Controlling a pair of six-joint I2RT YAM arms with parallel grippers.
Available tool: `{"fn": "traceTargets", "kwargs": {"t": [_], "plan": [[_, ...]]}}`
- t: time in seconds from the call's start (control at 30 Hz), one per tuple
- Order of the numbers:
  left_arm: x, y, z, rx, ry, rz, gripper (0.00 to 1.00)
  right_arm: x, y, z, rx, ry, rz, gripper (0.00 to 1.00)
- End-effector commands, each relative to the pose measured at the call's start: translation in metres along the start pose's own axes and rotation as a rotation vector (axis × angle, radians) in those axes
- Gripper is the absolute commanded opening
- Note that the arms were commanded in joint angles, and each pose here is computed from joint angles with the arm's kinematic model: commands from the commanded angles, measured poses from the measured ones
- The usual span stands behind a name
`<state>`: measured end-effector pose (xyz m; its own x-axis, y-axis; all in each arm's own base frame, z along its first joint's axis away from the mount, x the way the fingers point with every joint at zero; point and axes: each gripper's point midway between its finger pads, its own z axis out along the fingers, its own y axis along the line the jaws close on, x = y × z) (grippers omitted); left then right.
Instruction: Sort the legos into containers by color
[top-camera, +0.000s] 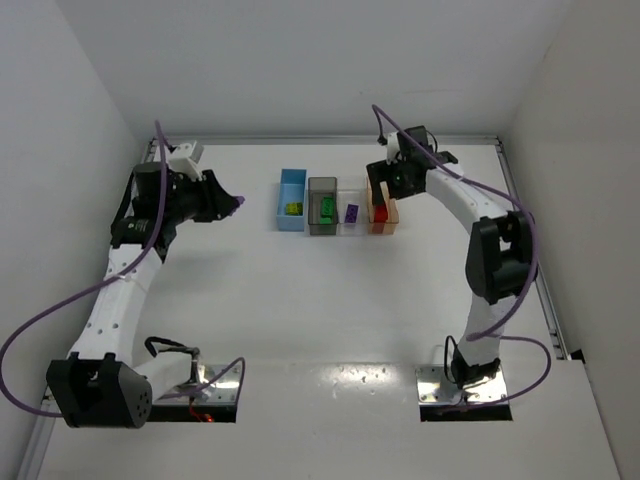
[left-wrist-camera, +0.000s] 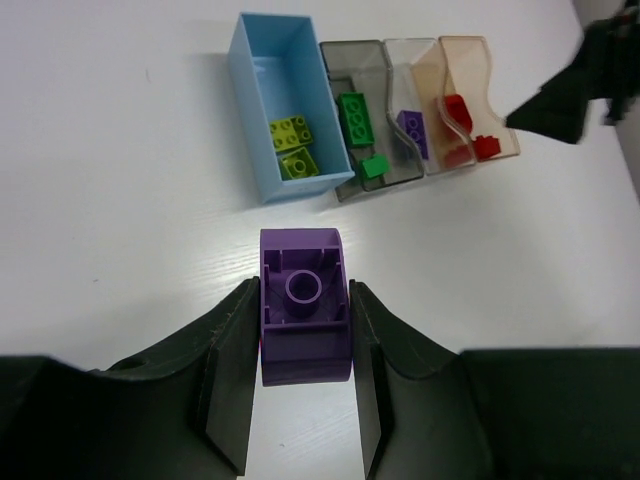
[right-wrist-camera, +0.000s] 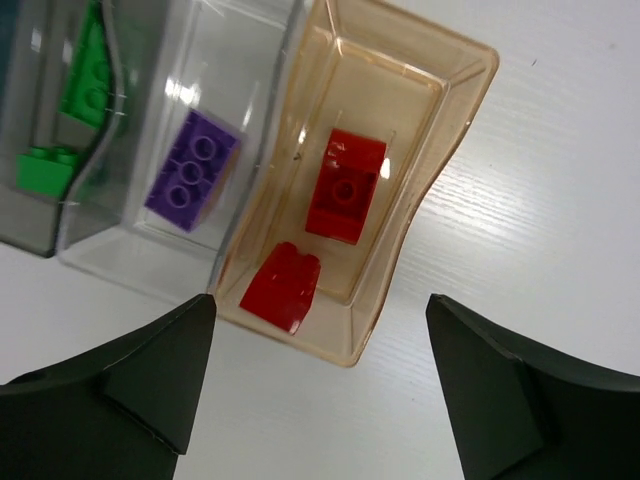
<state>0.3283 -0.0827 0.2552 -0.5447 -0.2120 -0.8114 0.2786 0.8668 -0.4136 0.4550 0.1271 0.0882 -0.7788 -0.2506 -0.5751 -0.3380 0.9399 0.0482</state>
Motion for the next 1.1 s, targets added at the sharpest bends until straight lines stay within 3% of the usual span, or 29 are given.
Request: {"fn": "traceTargets", "kwargs": {"t": [0.0,0.2,0.23,0.3,0.37,0.53,0.8,1.07], "plan": [[-0.033,0.004,0.013,-0.087,-0.098,0.042,0.00,-0.045,0.005,-0.055,0.020,-0.169,-0.014,0.88],[-0.050,-0.046,0.062,-0.061,0.003,0.190,0.00,-0.055,0.006,-0.082,0.031,-0.217,-0.017,0.90],[-0.056,-0.071,0.066,-0.026,-0.005,0.233,0.00,-0.053,0.006,-0.082,0.031,-0.208,-0.016,0.90],[-0.046,-0.083,0.085,-0.033,0.040,0.291,0.00,-0.055,0.006,-0.087,0.031,-0.220,-0.017,0.91],[-0.039,-0.122,0.095,0.048,0.054,0.340,0.00,-0.054,0.002,-0.091,0.038,-0.221,-0.009,0.93],[0.025,-0.174,0.132,0.183,0.214,0.396,0.00,-0.050,-0.005,-0.100,0.065,-0.235,-0.001,1.00],[0.047,-0.191,0.185,0.238,0.293,0.387,0.01,-0.037,-0.036,-0.113,0.090,-0.254,0.095,1.00],[0.065,-0.190,0.239,0.232,0.335,0.364,0.14,-0.021,-0.053,-0.116,0.076,-0.251,0.149,1.00]]}}
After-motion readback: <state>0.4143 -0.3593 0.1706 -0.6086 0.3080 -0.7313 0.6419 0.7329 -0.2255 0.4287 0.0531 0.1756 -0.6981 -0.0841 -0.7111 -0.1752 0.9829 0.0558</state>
